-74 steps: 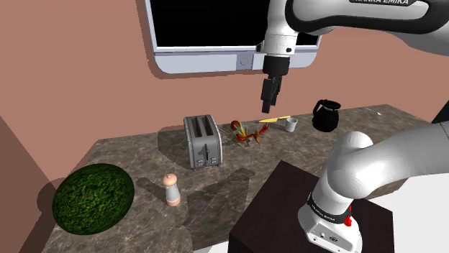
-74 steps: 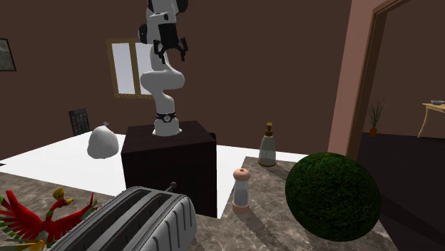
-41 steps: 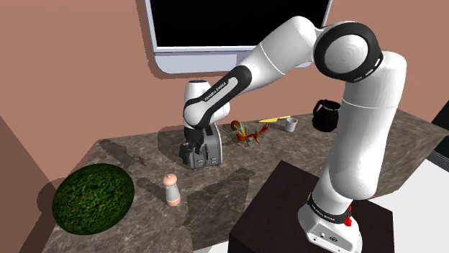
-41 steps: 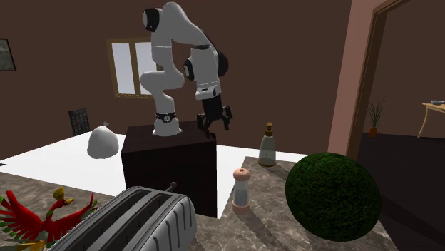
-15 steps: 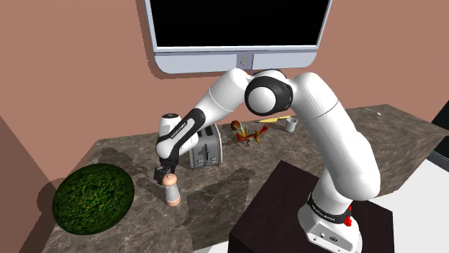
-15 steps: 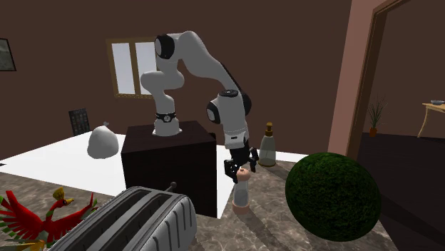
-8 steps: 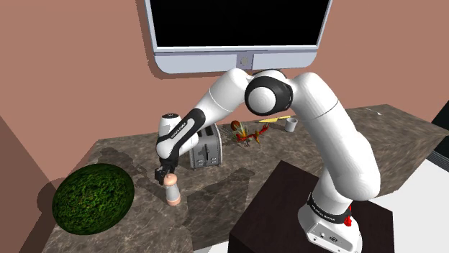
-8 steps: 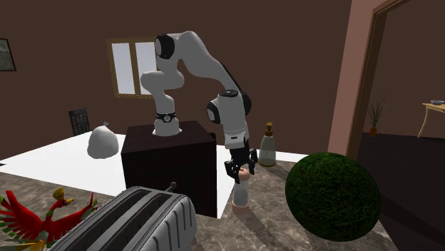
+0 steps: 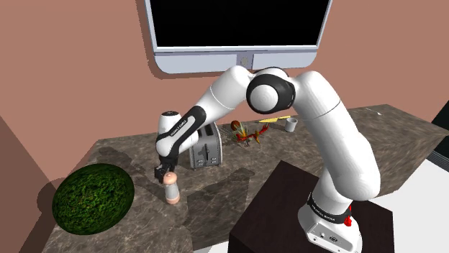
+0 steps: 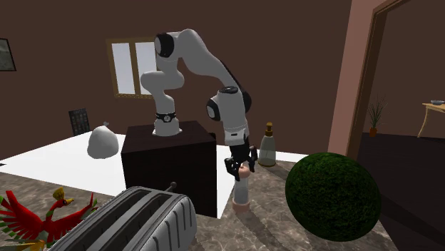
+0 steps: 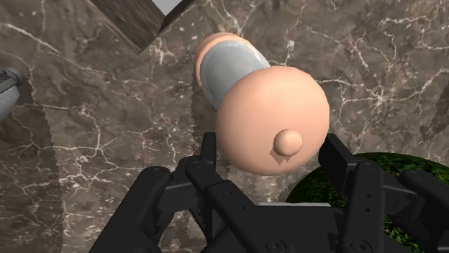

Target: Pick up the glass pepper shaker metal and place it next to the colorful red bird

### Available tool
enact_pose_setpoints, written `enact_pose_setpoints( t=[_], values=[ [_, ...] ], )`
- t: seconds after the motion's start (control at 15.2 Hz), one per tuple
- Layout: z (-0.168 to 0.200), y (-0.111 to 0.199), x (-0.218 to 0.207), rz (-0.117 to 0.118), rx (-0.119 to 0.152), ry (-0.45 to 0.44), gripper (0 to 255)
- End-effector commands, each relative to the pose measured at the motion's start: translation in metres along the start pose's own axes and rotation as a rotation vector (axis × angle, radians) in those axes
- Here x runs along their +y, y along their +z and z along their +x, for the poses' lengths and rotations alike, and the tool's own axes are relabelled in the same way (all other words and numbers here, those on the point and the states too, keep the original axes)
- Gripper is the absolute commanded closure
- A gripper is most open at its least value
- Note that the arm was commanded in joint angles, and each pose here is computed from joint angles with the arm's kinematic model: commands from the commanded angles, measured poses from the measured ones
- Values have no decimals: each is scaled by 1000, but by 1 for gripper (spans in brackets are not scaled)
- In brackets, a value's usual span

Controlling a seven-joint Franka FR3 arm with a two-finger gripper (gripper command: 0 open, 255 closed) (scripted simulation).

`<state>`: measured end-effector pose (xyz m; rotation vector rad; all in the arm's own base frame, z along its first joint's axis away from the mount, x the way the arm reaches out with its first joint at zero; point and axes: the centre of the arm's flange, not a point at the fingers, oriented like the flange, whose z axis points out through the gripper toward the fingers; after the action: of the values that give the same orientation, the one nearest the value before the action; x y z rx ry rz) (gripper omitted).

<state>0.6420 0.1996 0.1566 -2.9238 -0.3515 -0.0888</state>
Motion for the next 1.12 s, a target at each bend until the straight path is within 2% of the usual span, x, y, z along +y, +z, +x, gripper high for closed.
enact_pose_setpoints(
  t=[0.0,1.06],
  values=[
    [1,-10,-2,0,0,0,255],
    [8,-92,-17,0,0,0,255]
  ],
)
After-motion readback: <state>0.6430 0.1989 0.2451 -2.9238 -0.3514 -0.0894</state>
